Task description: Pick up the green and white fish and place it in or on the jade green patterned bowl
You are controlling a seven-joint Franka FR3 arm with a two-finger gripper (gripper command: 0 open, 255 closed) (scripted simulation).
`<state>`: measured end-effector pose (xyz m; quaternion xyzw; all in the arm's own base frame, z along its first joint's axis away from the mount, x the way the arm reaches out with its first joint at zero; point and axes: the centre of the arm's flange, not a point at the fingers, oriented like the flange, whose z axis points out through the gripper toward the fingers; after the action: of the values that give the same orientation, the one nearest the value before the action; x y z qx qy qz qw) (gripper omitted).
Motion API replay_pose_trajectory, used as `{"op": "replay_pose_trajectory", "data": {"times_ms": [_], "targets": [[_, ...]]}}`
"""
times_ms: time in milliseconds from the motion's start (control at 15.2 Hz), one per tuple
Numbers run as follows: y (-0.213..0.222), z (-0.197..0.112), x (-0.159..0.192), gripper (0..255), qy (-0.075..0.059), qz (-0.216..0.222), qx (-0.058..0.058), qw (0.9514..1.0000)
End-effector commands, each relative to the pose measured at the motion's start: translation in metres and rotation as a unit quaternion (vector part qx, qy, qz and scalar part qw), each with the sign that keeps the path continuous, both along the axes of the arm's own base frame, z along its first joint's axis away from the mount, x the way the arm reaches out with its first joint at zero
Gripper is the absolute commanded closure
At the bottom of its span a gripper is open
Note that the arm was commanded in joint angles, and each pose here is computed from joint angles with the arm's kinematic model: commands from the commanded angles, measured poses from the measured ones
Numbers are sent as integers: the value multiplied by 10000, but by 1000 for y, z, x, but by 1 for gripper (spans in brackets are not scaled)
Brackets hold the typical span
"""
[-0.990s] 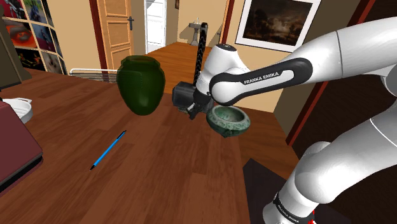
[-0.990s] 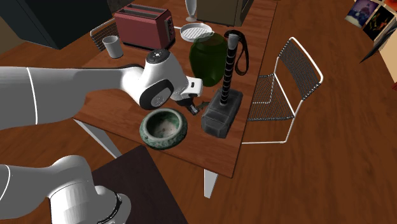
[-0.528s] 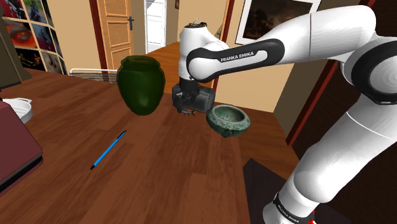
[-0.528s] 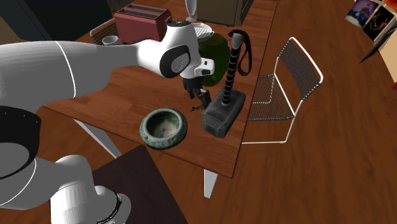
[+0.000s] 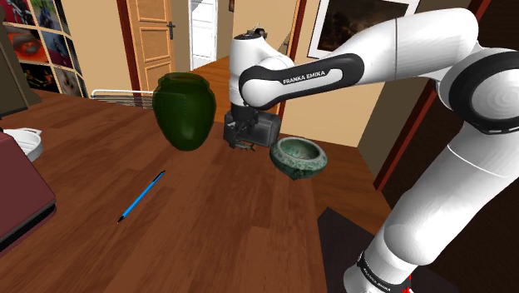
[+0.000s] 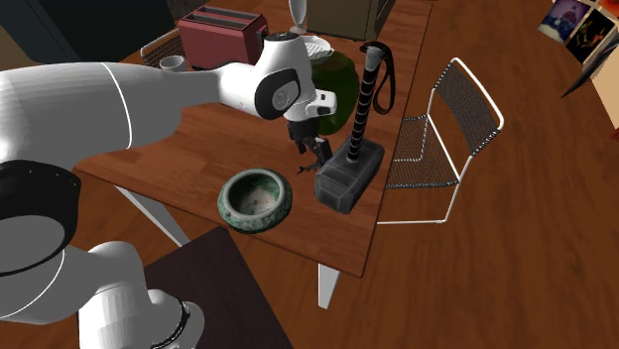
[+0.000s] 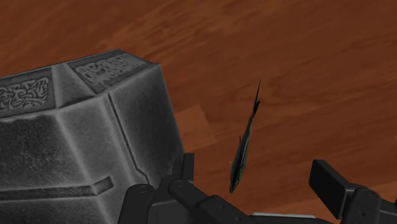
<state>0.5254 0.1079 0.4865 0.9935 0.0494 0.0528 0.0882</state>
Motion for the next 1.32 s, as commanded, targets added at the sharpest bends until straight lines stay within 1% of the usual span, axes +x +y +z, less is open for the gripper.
{"op": "replay_pose_trajectory", "data": {"times_ms": [0,396,462,660,726,792,924,1056,1188,1254], "targets": [[-9,-27,5,0,210,-25,16,9998],[-9,-27,5,0,210,-25,16,9998],[-5,-26,3,255,208,-26,18,9998],[-4,-29,4,255,208,-25,17,9998],[-10,-29,7,255,208,-26,21,9998],[-11,-36,5,255,209,-26,20,9998],[0,-32,1,255,210,-24,19,9998],[-9,-27,5,255,210,-25,16,9998],[-9,-17,5,255,210,-25,16,9998],[2,0,2,0,-9,42,13,10000]]}}
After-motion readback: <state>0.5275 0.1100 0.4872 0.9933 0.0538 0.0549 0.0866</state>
